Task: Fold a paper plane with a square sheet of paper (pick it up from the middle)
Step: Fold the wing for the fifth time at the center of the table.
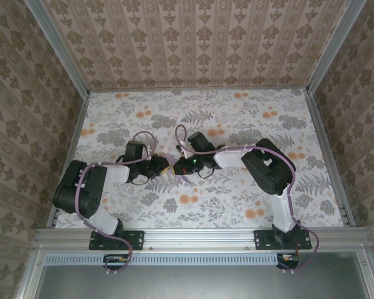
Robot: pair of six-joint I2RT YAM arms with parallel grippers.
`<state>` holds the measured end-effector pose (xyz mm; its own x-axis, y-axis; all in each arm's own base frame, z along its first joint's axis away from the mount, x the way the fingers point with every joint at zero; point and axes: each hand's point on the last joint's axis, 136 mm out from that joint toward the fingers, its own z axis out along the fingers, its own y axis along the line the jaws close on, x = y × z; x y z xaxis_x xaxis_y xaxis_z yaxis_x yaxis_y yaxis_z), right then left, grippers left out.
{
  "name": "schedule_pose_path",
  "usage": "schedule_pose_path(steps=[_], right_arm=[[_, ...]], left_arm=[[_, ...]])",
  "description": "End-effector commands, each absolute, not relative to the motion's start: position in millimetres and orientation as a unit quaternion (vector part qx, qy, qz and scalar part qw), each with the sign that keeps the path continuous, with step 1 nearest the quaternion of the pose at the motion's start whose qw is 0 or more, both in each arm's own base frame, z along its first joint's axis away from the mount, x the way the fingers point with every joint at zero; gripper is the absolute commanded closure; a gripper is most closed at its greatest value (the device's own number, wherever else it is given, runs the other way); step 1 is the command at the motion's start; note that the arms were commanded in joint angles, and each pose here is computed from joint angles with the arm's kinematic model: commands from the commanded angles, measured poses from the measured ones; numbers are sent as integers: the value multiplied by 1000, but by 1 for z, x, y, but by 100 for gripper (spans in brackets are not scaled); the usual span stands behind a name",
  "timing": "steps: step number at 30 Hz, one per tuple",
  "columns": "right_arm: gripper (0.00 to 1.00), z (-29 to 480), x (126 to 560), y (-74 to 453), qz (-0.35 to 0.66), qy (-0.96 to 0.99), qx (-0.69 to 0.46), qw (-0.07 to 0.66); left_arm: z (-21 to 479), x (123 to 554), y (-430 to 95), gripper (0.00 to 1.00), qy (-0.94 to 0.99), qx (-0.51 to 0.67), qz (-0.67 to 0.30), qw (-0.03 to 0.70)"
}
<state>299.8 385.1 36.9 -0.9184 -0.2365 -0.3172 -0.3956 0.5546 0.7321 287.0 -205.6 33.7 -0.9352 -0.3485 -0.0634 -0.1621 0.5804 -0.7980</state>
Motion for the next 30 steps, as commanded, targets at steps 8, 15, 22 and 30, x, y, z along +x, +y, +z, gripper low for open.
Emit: schedule_pose_path(steps=[8, 15, 22, 30], right_arm=[[74, 53, 296, 378, 421, 875, -220, 98], [68, 48, 289, 365, 386, 873, -268, 130], [64, 40, 284, 359, 320, 867, -335, 181], [65, 35, 278, 366, 304, 863, -360, 182]], left_arm=[[20, 286, -199, 83, 890, -147, -418, 111], [18, 286, -199, 82, 890, -150, -418, 109], [15, 286, -199, 83, 891, -154, -415, 104], [13, 285, -198, 83, 891, -156, -414, 101]])
